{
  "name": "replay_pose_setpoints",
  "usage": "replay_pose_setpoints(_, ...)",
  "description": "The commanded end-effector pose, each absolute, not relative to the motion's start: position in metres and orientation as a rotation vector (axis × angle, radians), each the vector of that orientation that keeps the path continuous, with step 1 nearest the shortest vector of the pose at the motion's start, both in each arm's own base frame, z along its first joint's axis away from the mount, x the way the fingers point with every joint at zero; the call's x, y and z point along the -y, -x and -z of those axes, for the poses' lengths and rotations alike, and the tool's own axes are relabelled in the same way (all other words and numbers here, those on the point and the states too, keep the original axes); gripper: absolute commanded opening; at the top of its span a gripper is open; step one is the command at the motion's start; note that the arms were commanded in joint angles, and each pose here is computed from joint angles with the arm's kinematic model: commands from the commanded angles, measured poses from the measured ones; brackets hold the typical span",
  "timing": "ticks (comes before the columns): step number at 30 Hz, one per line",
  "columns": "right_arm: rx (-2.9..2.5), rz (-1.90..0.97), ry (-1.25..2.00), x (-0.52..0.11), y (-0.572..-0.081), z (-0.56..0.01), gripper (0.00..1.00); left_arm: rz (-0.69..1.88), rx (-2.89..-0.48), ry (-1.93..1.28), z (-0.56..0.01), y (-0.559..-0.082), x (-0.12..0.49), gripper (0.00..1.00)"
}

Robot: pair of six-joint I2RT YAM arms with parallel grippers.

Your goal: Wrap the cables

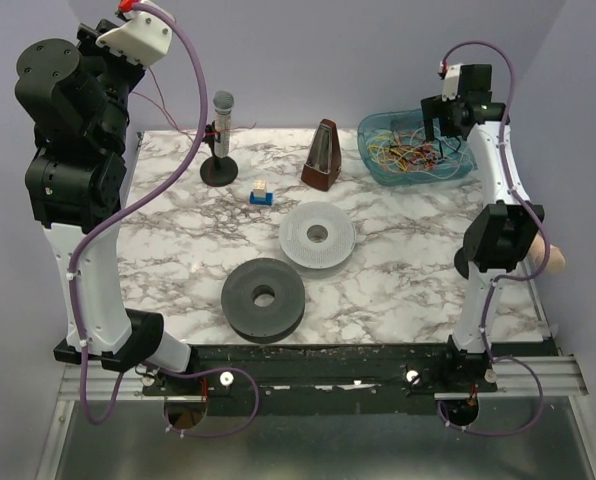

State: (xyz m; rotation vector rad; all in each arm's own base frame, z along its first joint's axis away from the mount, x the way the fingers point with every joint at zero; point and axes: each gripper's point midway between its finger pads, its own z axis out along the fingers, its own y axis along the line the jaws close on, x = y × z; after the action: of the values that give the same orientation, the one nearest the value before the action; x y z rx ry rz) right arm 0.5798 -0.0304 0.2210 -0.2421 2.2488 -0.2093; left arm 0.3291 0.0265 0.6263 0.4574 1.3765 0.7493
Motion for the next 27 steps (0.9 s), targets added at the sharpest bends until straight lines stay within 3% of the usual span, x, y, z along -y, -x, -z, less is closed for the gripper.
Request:
replay_pose_setpoints(1, -2.03, 0.182, 0.316, 0.0, -0.543, -0.329, 1.0, -0.653, -1.399, -0.487, -0.617, -0.321, -0.016, 0.0)
replay_pose_setpoints(7, -1.715, -0.02, 0.497, -0.088, -0.468, -0.423, 1.0, -0.472, -1.412, -0.568, -0.603, -0.31, 0.011, 0.0)
replay_pose_setpoints(17, -1.119, -0.705, 0.814, -0.259, -0.256, -0.5, 1.0, -0.312, -1.453, -0.627, -0.584, -0.28, 0.03, 0.0)
replay_pose_setpoints(22, -0.972, -0.888, 0.839, -0.324, -0.217, -0.517, 1.0, -0.145, -1.549, -0.692, -0.549, -0.264, 0.051, 0.0)
replay_pose_setpoints(27, -1.023, -0.954, 0.831, -0.389, -0.246, -0.531, 0.99, 0.002, -1.651, -0.754, -0.507, -0.258, 0.069, 0.0)
